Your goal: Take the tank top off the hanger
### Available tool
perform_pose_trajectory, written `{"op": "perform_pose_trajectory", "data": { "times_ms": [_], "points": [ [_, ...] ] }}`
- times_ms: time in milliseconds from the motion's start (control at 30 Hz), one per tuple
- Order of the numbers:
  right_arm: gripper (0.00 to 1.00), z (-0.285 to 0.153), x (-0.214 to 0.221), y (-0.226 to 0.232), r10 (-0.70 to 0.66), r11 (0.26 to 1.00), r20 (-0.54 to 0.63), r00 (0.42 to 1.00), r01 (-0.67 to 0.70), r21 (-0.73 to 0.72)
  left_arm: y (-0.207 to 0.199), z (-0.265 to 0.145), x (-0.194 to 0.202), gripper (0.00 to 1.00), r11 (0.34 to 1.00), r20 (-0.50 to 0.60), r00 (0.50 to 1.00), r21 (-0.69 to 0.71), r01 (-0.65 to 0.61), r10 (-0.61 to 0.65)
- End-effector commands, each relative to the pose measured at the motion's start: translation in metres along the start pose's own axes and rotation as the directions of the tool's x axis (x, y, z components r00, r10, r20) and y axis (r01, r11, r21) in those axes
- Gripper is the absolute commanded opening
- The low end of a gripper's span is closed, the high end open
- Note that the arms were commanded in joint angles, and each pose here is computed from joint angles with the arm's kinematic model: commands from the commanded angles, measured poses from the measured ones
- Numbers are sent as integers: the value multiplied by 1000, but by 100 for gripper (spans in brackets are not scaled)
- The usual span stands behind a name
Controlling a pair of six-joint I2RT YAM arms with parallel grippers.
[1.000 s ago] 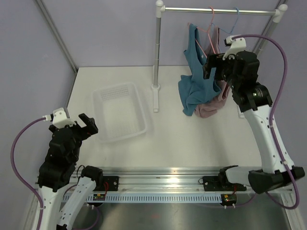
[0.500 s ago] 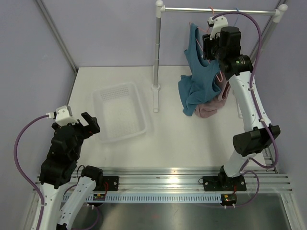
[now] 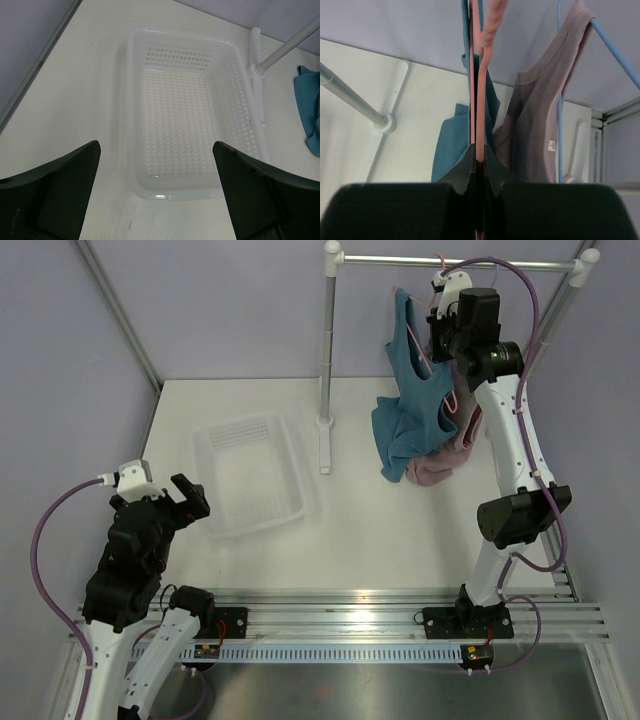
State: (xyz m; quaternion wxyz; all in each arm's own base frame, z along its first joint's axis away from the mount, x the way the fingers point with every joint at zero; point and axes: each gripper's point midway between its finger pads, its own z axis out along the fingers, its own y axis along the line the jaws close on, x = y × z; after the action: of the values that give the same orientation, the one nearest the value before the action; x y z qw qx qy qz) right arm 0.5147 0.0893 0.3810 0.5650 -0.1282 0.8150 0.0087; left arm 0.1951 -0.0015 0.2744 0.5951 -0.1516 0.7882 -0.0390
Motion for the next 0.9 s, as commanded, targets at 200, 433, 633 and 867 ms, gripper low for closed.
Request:
{"op": "perform_pose_trajectory", "data": {
  "times_ms": [200, 433, 633, 867],
  "points": [
    [0, -58, -79, 6, 106, 993, 217, 970, -92, -77, -13, 4, -14, 99, 999, 32, 999, 45, 2, -3],
    [0, -98, -105, 11, 135, 988, 296, 946, -104, -117, -35, 2, -25, 99, 990, -3, 1000, 136, -20, 21],
    [0, -134, -84, 26, 152, 976, 245, 957, -107, -189, -91, -1, -50, 99, 934, -54, 998, 357, -14, 36],
    [0, -198, -35, 53, 225, 936, 141, 964, -174, -305, -170, -7, -99, 99, 858, -49, 999, 513, 10, 18]
  ]
}}
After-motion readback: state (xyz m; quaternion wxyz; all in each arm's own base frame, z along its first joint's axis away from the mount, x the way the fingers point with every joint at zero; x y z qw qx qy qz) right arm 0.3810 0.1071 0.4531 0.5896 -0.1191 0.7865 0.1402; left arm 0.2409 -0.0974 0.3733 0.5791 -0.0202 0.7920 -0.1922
